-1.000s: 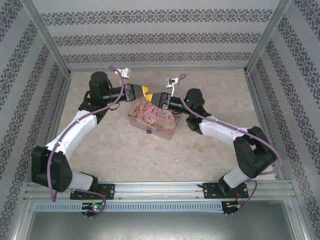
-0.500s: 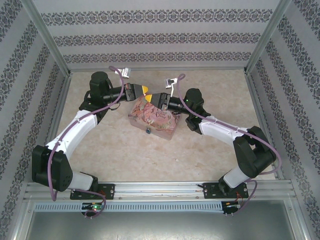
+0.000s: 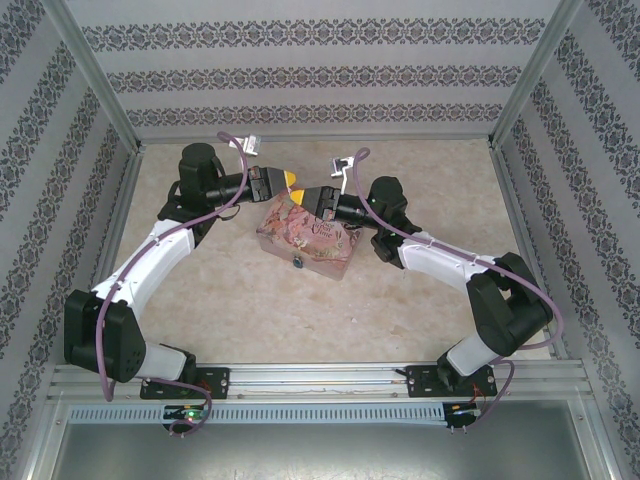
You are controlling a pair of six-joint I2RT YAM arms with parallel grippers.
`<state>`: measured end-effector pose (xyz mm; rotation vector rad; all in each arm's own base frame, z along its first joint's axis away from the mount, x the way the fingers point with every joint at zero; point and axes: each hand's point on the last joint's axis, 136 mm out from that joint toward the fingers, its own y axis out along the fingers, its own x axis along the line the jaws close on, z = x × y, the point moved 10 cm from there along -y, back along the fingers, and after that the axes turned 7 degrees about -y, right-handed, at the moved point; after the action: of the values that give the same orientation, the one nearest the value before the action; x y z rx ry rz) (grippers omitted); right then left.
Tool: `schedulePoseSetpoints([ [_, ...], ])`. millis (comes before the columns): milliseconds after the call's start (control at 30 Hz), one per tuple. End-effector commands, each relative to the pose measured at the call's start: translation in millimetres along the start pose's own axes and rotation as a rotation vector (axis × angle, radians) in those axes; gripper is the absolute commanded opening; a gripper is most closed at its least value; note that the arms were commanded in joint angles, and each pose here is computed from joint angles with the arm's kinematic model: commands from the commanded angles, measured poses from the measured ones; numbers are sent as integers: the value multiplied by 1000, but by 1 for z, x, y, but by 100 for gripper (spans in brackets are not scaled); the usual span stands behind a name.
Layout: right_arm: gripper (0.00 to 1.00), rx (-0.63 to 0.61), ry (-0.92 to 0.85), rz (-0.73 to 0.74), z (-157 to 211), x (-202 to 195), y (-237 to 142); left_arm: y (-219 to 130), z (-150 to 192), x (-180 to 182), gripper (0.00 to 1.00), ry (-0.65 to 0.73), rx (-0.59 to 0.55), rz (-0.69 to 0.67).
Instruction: Unlock the padlock with the key
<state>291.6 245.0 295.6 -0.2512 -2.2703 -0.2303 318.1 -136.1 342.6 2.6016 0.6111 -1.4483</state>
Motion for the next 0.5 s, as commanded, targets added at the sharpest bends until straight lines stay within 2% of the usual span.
schedulePoseSetpoints([
  [0, 0, -26, -56, 23, -6, 8, -6, -11, -11, -8, 36, 62, -48, 9],
  [67, 0, -21, -71, 51, -3, 6, -9, -18, -11, -9, 48, 70, -68, -19],
  [233, 0, 28, -77, 193, 9, -8, -16, -38, 1, -5, 64, 123, -116, -165],
  [467, 0, 80, -20, 406, 35, -42, -35, -61, 40, 14, 78, 158, -99, -413],
])
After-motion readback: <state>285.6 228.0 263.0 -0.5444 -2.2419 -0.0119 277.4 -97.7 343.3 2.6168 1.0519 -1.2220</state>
